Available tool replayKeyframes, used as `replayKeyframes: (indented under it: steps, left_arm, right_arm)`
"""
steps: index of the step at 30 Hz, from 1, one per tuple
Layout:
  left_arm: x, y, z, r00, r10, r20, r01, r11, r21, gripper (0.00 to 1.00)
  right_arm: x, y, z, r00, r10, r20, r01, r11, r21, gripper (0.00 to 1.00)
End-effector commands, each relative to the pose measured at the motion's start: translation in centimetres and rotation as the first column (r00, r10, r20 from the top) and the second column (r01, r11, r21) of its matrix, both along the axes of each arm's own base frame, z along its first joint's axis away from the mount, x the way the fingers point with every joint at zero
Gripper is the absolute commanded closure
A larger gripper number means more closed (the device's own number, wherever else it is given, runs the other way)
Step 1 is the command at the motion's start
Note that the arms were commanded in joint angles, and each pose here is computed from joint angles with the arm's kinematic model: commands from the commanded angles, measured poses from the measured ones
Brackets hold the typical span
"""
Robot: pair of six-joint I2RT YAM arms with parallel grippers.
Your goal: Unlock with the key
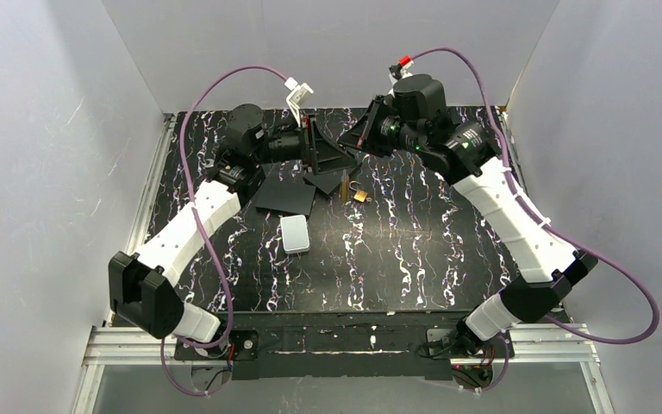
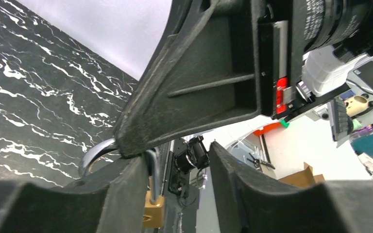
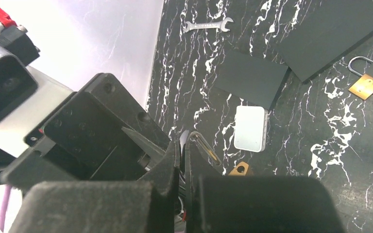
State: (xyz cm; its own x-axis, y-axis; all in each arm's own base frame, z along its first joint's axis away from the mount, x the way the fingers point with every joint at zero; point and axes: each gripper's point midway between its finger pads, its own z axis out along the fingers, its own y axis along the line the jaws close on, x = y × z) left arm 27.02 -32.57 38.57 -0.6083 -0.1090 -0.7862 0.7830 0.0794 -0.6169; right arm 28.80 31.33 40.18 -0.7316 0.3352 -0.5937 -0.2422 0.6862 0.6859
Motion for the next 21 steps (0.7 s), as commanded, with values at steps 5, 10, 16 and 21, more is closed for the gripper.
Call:
replayKeyframes:
  steps: [5, 10, 16, 21]
  left_arm:
    - [-3.4, 2.4, 2.9, 0.993, 0.023, 0.115, -0.014, 0.996, -0.083, 0.44]
    - [-4.6, 3.7, 1.0, 0.997, 0.049, 0.062, -0.045, 0.997, -0.065, 0.42]
    - [-6.7, 4.3, -1.0, 1.0, 0.011, -0.013, -0.012, 0.999, -0.05, 0.4]
    - [-7.4, 4.8, -2.7, 0.999, 0.02, -0.049, -0.021, 0.999, -0.036, 0.4]
  right_arm:
    - [-0.6, -0.1, -1.8, 0.998, 0.066, 0.008, -0.066, 0.995, 0.075, 0.99]
    - [0.2, -1.6, -3.3, 1.0, 0.031, 0.003, -0.031, 0.996, 0.086, 0.99]
    - [0.9, -3.8, -6.1, 0.999, -0.035, -0.029, 0.036, 0.999, 0.038, 0.99]
    - [1.0, -6.7, -8.3, 0.996, -0.084, -0.04, 0.083, 0.996, -0.032, 0.99]
